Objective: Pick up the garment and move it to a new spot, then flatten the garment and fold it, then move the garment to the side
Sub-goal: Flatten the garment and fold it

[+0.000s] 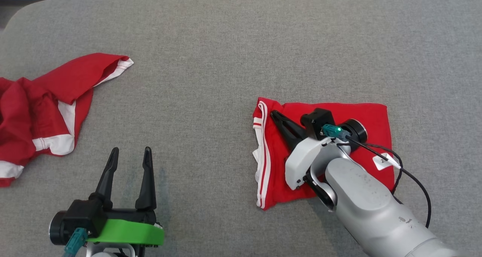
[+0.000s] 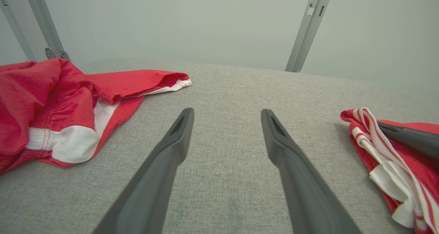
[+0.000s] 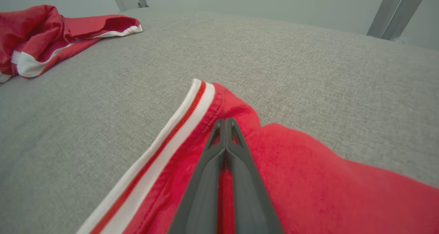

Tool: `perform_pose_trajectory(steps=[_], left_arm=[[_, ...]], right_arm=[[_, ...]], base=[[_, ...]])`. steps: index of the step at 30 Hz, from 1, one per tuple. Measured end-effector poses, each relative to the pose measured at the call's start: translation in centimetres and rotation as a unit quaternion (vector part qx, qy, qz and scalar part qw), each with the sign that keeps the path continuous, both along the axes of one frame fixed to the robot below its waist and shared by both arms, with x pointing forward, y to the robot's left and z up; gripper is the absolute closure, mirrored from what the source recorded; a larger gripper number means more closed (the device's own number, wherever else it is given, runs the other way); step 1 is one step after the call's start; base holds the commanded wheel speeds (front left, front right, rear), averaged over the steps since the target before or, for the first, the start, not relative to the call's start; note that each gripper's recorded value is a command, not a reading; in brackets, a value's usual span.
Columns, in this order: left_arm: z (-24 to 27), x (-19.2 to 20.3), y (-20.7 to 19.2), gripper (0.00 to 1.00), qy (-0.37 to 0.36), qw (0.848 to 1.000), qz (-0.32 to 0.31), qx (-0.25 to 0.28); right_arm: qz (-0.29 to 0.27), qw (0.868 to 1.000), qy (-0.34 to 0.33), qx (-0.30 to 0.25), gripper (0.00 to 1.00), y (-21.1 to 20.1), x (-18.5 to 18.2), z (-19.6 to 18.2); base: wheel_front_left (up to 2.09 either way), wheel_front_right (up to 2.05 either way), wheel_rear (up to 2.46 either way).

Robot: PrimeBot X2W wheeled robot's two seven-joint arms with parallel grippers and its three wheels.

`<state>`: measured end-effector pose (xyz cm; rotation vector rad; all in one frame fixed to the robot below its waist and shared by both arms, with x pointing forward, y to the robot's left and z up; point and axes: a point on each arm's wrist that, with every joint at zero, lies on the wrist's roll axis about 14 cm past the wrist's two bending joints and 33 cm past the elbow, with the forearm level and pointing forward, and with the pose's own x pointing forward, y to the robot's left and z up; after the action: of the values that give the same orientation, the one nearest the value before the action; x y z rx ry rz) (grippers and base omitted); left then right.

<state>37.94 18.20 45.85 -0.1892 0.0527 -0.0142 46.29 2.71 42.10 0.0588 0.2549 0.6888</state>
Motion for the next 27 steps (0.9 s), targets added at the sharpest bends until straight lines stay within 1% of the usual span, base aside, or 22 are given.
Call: perform_pose_trajectory(steps=[6,10,13,18,22,23,24,25,26,27], left_arm=[[0.2,0.3,-0.1,0.0,-0.003,1.0,-0.002,0.0],[0.2,0.2,0.1,0.0,-0.003,1.0,0.0,0.0],[0.5,0.1,0.3,0.0,-0.007,1.0,0.004,0.0],[0.9,-0.4,0.7,0.0,-0.012,1.0,0.012,0.001],[1.0,-1.1,1.0,0.0,-0.012,1.0,0.019,0.002],[1.1,-1.2,1.0,0.0,-0.013,1.0,0.019,0.002],[1.2,-1.3,0.8,0.0,-0.015,1.0,0.017,0.001],[1.4,-1.3,0.7,0.0,-0.019,1.0,0.014,0.0],[1.6,-1.3,0.4,0.0,-0.022,1.0,0.011,0.0],[1.8,-1.4,0.3,0.0,-0.025,1.0,0.008,-0.001]], right_arm=[[0.019,1.0,0.008,-0.009,1.0,1.1,0.4,-0.2],[0.044,0.999,0.016,-0.019,1.0,2.2,-0.3,-0.3],[0.052,0.998,0.016,-0.014,1.0,2.7,-0.8,0.0],[0.04,0.999,-0.012,0.015,1.0,2.4,-0.9,2.3],[0.007,0.999,-0.036,0.025,1.0,0.5,-0.9,3.8],[-0.006,0.999,-0.044,0.026,0.86,-0.3,-0.7,4.3],[-0.02,0.998,-0.056,0.029,0.64,-1.2,-0.5,5.0],[-0.033,0.996,-0.073,0.027,0.45,-2.3,-0.4,5.8],[-0.047,0.995,-0.087,0.027,0.03,-3.3,-0.3,6.6],[-0.062,0.993,-0.1,0.027,0.0,-4.6,-0.4,7.2]], base=[[0.0,0.0,0.0],[0.0,0.0,0.0],[0.0,0.0,0.0],[0.0,0.0,0.0],[0.0,0.0,0.0],[0.0,0.0,0.0],[0.0,0.0,0.0],[0.0,0.0,0.0],[0.0,0.0,0.0],[0.0,0.0,0.0]])
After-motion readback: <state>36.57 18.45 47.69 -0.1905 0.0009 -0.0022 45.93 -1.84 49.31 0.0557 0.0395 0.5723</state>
